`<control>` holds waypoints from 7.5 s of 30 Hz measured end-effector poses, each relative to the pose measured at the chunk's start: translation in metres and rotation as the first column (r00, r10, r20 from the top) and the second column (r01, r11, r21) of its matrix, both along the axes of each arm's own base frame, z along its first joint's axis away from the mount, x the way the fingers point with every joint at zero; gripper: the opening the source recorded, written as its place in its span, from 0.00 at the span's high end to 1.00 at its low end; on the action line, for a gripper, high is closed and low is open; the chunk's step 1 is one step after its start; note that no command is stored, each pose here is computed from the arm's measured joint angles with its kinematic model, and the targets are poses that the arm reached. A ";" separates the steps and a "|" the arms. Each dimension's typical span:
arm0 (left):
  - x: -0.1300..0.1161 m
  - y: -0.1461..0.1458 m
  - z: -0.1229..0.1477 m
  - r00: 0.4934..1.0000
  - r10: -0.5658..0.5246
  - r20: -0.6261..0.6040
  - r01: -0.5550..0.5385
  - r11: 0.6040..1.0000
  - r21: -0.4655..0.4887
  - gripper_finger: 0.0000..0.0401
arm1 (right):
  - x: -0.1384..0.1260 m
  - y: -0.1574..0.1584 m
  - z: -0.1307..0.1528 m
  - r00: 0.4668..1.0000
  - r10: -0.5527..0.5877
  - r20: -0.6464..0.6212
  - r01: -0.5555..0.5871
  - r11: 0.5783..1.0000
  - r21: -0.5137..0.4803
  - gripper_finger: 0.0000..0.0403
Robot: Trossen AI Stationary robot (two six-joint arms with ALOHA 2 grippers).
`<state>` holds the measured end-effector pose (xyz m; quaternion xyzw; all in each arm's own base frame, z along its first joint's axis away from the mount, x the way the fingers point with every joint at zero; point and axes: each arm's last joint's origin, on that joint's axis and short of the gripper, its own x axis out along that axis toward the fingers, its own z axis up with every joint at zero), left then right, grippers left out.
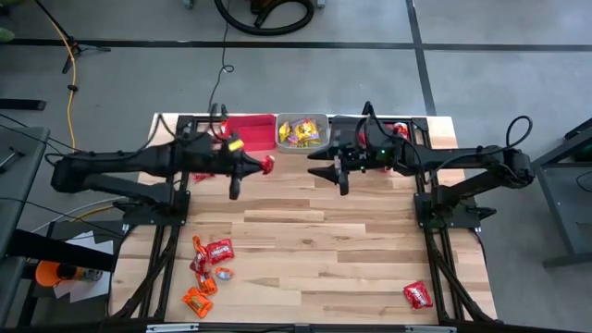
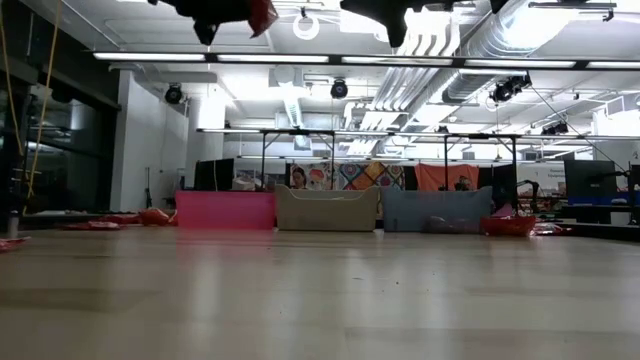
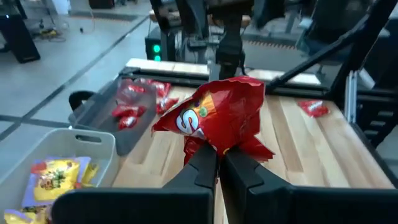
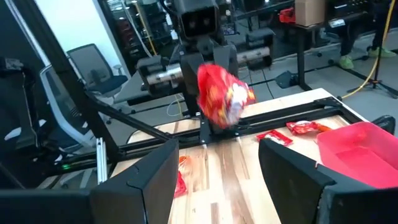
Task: Sort candy
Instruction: Put the red candy into the black bin
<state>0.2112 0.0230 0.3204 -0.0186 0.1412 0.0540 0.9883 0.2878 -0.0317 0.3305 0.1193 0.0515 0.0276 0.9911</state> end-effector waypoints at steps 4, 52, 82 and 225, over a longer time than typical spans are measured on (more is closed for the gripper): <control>0.013 -0.007 -0.009 0.999 -0.009 -0.033 0.010 1.000 0.005 1.00 | 0.000 0.004 0.000 1.000 0.018 0.001 -0.018 1.000 -0.024 0.46; 0.070 -0.012 -0.036 0.994 -0.099 0.044 0.096 0.992 0.079 0.99 | 0.035 0.027 -0.037 0.997 -0.047 -0.066 0.035 0.984 -0.174 0.85; -0.023 -0.007 -0.028 0.949 0.245 -0.196 -0.254 0.967 -0.024 0.48 | -0.045 -0.004 -0.021 0.884 -0.207 -0.419 0.112 0.964 -0.242 1.00; -0.002 -0.062 -0.016 0.975 0.136 -0.178 -0.127 0.990 0.060 1.00 | 0.004 0.035 -0.002 0.997 0.072 -0.007 -0.070 0.991 0.112 0.38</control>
